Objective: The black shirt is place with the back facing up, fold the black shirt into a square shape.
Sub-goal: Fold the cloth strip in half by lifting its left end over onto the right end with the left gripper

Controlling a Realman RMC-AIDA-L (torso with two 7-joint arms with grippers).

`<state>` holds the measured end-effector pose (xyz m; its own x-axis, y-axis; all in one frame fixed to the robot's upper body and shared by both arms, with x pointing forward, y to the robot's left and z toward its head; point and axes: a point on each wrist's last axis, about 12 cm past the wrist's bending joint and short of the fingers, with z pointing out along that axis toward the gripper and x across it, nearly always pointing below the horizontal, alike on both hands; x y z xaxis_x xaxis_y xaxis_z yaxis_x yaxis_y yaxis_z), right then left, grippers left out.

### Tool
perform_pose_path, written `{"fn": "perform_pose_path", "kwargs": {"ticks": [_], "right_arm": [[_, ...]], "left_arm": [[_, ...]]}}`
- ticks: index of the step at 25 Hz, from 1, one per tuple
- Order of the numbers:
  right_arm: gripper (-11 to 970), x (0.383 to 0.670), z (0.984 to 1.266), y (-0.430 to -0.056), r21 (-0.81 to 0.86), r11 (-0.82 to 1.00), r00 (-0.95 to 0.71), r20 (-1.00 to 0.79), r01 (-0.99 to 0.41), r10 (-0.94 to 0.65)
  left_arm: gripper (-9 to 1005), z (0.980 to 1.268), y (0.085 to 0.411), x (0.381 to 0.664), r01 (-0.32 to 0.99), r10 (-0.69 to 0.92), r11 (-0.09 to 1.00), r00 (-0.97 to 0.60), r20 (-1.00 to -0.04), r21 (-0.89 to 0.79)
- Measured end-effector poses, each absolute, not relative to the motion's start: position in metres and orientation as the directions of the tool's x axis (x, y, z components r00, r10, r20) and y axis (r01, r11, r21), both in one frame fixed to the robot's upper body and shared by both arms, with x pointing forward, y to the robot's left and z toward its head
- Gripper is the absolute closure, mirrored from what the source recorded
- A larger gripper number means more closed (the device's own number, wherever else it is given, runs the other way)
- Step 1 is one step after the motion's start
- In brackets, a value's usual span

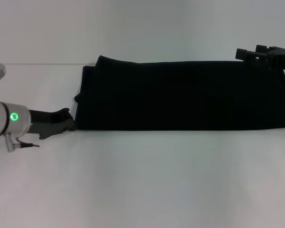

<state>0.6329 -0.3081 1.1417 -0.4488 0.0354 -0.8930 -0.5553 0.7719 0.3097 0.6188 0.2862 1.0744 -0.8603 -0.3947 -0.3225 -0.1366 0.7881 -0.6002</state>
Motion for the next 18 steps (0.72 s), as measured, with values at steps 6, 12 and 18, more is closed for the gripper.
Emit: {"fn": "perform_pose_path", "kwargs": {"ticks": [6,12,18], "right_arm": [[76,0.633,1.141,-0.307,0.313,0.769,-0.452,-0.891,-0.557,0.035],[76,0.633,1.141,-0.307,0.314,0.77,-0.453,-0.891,-0.555,0.036],[76,0.634,1.141,-0.305,0.315,0.769,-0.452,-0.891,-0.557,0.038]], "left_arm": [[966,1.075,0.298,0.609,-0.14,-0.4,0.781,-0.861,-0.315,-0.609],[956,1.077,0.309,0.6,-0.119,-0.391,0.76,-0.869,-0.304,-0.639],[947,1.083,0.332,0.589,-0.106,-0.387,0.772,-0.86,-0.331,-0.627]]}}
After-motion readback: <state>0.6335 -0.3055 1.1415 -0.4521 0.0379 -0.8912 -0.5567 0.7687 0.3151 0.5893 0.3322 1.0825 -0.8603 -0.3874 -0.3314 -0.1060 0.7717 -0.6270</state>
